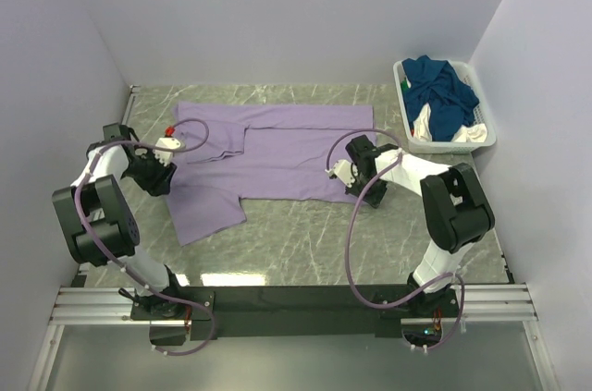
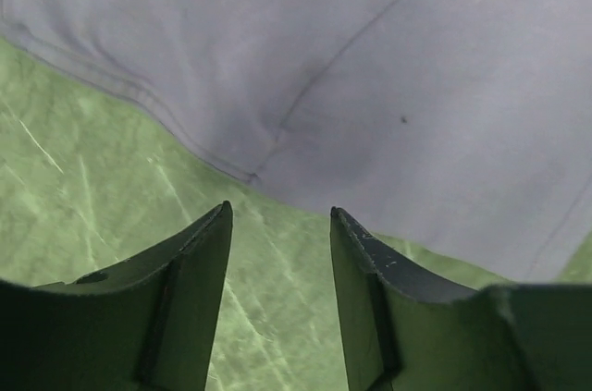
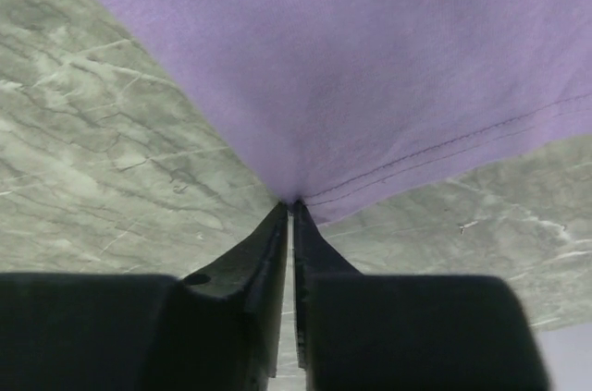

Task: Fold and stack the t-shirts
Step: Fold the tshirt

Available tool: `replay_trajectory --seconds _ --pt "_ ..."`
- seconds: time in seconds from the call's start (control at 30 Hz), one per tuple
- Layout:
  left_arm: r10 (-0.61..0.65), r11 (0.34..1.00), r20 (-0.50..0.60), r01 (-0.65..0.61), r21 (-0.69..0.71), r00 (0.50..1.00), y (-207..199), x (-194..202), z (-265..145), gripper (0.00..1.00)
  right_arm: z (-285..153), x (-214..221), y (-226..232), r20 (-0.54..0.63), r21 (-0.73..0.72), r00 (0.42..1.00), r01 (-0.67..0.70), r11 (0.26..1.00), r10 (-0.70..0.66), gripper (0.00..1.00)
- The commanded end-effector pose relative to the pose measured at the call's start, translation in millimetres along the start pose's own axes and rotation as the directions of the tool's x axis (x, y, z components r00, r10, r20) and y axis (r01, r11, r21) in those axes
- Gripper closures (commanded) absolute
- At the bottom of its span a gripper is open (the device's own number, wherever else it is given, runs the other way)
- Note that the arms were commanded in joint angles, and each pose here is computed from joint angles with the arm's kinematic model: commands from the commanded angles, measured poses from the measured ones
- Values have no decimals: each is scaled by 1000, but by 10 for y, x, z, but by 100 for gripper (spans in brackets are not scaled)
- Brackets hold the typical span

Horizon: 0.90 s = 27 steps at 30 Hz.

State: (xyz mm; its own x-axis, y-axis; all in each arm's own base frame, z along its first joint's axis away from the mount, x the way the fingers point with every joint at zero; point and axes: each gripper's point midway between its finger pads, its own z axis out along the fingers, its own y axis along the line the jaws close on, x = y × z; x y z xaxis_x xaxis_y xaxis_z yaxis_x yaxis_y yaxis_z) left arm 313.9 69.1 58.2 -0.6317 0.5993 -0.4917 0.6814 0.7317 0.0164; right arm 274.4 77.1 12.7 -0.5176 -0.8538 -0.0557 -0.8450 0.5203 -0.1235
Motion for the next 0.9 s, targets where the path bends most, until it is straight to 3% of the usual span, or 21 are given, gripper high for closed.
replay_trajectory --seconds 0.0,0.1,0.5,0.7,0.73,0.87 --pt "88 996 14 -88 -13 996 163 -81 13 48 42 -24 -60 -11 25 1000 22 999 -21 92" --pt "123 992 -12 -123 1 992 185 -6 94 49 43 -38 -89 -15 33 1000 20 999 -20 100" --pt "345 938 -56 -342 57 937 43 323 334 52 22 -64 -157 -18 51 1000 27 998 -26 100" --pt "353 934 -93 -345 96 931 -13 446 340 72 4 -1 -199 -24 56 999 23 998 -22 100" --pt "353 933 -96 -343 105 931 -39 466 331 80 0 10 -210 -25 57 999 23 998 -22 100" --pt "338 937 -113 -324 128 934 -133 544 237 87 -58 35 -234 -16 57 1000 18 998 -17 100"
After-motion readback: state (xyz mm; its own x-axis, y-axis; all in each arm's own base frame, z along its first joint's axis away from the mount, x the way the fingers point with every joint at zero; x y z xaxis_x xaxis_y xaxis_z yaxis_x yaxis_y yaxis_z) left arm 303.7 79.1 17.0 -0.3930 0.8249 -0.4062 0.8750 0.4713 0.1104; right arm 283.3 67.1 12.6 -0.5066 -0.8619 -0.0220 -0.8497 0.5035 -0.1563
